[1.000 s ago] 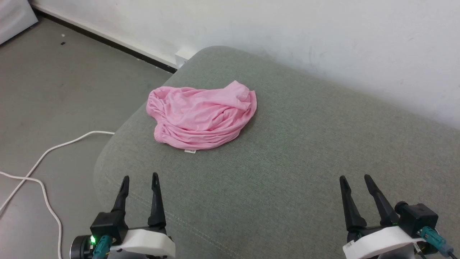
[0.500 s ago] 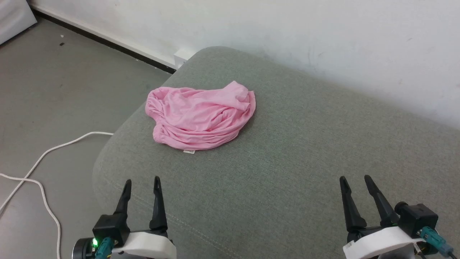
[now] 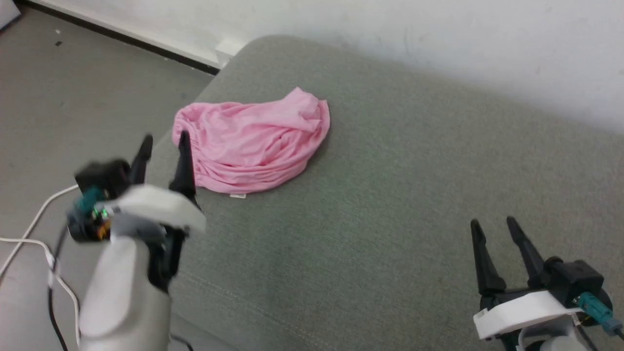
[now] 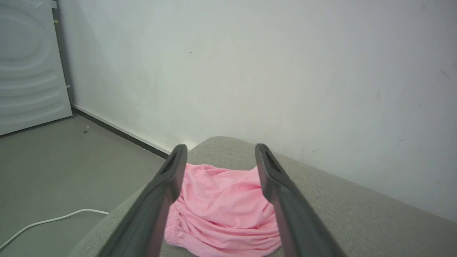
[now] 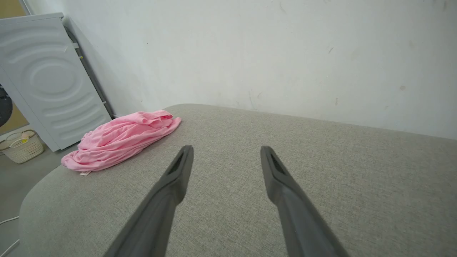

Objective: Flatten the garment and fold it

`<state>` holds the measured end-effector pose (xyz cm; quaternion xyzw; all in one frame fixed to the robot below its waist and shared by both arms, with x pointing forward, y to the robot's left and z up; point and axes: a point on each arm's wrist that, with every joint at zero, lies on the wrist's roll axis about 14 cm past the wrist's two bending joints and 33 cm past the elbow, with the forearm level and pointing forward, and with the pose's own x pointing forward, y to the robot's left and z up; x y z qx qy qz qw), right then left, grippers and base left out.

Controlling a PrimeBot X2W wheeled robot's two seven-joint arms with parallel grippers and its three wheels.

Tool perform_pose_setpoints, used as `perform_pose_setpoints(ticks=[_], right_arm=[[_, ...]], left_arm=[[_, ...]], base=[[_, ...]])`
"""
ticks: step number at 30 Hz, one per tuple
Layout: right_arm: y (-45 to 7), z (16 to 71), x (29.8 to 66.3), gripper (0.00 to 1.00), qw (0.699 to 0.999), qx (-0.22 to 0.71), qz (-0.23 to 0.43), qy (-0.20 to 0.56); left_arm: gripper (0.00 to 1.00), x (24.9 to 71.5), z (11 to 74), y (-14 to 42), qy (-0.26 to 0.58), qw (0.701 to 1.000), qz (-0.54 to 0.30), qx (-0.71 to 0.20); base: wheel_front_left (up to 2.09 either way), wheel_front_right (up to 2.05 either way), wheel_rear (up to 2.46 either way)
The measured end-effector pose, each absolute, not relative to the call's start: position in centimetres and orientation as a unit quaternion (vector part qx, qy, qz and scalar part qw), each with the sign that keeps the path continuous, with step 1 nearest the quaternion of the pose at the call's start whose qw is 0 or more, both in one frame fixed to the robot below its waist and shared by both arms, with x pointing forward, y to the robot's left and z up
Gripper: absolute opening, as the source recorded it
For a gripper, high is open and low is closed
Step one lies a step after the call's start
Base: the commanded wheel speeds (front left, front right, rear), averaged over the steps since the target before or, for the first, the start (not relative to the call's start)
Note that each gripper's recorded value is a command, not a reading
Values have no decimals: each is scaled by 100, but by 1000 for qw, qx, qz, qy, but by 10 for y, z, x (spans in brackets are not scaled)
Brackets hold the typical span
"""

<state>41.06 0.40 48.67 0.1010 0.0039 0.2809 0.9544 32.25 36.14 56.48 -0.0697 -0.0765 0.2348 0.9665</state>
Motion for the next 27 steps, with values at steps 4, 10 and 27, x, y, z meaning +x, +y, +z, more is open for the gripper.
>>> perform_pose_setpoints(ticks=[4, 10, 27], right_arm=[[-8, 475, 424, 100, 961, 90, 262, 9], [-28, 458, 441, 100, 969, 85, 232, 21], [-56, 401, 456, 100, 975, 85, 189, 84]], left_arm=[[100, 363, 564, 370, -27, 973, 212, -87], [100, 405, 510, 358, 118, 968, 177, -137], [45, 424, 384, 321, 353, 912, 150, -148]], base=[[0, 0, 0], [0, 0, 0], [0, 0, 0]])
